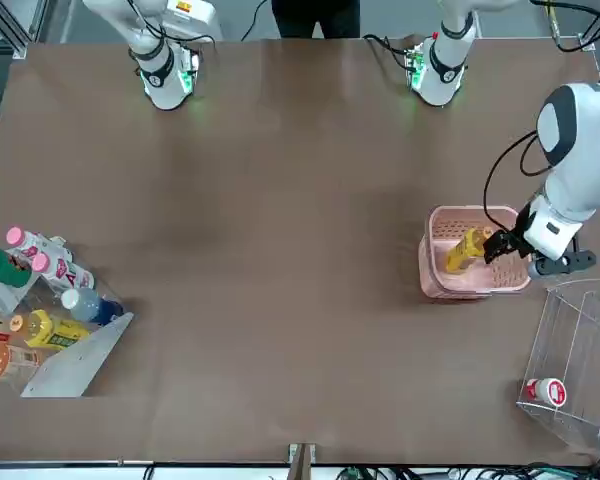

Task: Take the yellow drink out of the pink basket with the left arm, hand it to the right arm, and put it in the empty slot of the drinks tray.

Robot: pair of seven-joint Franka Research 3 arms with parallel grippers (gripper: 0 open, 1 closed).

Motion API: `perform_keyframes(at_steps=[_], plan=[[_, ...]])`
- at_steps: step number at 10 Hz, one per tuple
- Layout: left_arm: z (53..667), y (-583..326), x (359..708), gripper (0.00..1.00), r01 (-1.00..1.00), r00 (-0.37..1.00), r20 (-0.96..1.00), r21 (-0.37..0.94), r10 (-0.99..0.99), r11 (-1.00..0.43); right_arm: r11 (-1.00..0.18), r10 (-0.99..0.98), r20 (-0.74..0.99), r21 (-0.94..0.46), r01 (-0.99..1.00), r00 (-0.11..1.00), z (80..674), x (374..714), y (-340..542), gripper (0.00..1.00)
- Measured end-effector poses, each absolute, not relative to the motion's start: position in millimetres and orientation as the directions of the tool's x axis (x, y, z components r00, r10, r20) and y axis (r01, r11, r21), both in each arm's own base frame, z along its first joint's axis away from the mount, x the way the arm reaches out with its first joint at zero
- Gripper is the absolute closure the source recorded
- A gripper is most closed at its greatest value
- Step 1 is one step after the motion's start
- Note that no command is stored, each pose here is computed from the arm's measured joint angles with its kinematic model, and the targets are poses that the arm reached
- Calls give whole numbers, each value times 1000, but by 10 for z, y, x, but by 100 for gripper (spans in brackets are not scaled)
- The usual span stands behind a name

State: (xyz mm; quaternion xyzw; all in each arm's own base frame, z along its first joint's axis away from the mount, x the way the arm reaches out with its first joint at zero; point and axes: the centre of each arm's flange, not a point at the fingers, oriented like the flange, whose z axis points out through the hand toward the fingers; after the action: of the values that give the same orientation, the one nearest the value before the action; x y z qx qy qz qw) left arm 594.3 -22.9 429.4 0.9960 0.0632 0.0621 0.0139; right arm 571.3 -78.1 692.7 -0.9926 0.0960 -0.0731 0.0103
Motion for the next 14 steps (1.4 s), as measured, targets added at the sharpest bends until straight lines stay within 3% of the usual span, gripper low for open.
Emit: perform_keyframes(at_steps=[9, 14], plan=[[3714, -349, 5618, 2, 140, 977, 156, 48, 146, -989, -981, -192, 143, -35, -189, 971, 6927, 5713, -781, 0], [3712, -339, 5477, 4, 141, 976, 160, 49, 147, -989, -981, -192, 143, -35, -189, 971, 6927, 5713, -781, 0]])
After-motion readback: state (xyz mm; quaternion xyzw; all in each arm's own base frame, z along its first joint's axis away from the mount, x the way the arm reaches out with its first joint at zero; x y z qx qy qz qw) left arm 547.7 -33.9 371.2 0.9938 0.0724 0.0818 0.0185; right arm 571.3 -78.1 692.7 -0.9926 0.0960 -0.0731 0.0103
